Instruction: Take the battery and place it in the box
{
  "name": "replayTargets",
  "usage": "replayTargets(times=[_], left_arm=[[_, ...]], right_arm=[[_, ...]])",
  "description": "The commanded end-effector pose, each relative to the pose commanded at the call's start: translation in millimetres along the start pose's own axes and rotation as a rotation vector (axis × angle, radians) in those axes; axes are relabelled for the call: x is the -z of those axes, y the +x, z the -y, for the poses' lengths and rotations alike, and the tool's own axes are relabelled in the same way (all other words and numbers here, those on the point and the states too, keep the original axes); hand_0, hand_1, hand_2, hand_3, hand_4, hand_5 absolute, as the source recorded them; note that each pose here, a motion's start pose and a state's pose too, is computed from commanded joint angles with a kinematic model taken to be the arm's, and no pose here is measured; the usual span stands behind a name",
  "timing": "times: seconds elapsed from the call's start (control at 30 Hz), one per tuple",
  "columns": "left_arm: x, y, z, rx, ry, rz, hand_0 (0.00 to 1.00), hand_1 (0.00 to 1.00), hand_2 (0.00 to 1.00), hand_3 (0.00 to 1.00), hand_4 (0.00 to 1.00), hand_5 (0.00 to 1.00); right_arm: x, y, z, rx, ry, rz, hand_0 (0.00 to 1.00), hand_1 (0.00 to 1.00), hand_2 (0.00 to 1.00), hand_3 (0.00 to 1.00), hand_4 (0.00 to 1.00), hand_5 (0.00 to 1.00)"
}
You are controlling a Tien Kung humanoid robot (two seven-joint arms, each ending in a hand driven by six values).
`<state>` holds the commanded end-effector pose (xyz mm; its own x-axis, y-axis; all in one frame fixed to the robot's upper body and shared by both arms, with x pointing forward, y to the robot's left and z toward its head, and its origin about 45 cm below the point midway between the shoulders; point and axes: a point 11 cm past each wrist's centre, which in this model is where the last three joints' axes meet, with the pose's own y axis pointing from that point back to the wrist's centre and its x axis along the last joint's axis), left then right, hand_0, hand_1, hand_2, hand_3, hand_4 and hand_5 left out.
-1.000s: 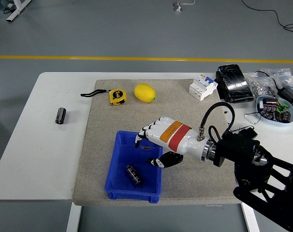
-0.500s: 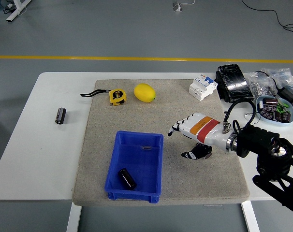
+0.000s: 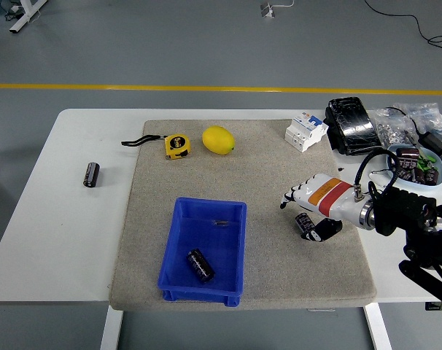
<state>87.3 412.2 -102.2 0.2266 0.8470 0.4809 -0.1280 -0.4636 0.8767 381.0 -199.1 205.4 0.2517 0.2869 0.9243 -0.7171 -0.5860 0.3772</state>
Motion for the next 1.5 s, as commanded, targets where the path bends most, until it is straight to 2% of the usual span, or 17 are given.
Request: replayTargets(times=[0.8,1.0,1.03,1.4,1.43,1.5], left_arm=[[-6.4,0.1,-0.8,0.006,-0.009,0.021,0.678,0.635,0.664,0.643,0.658,0.682],[-6.9,-0.3,-0.9,0.007,-0.010,0.022,0.678,0.635,0.664,0.643,0.658,0.684],[-7.1,-0.4,-0.9,0.007,-0.010,0.023,0.678,0.635,0.665,0.643,0.658,0.684],[-9.2,-0.9,-1.3,0.009,-0.015,0.026,0.678,0.634,0.666,0.644,0.658,0.683],[-9.1,-1.0,-1.3,0.009,-0.015,0.026,0.677,0.633,0.670,0.645,0.659,0.684],[-9.0,-1.1,-1.3,0.009,-0.014,0.025,0.677,0.633,0.670,0.645,0.659,0.684]], right_arm=[[-20,-25.6,6.4,0.063,-0.028,-0.015,0.606,0.662,0.786,0.772,0.896,0.208],[-23,-28.3,7.2,0.070,-0.032,-0.018,0.593,0.660,0.785,0.758,0.886,0.203],[-23,-28.7,7.4,0.070,-0.033,-0.017,0.585,0.652,0.772,0.731,0.860,0.194],[-28,-31.7,8.0,0.072,-0.045,-0.005,0.573,0.645,0.757,0.718,0.850,0.189],[-28,-32.1,8.0,0.073,-0.045,-0.003,0.559,0.633,0.748,0.685,0.829,0.184],[-29,-33.0,7.9,0.074,-0.046,0.000,0.559,0.633,0.748,0.685,0.829,0.184]])
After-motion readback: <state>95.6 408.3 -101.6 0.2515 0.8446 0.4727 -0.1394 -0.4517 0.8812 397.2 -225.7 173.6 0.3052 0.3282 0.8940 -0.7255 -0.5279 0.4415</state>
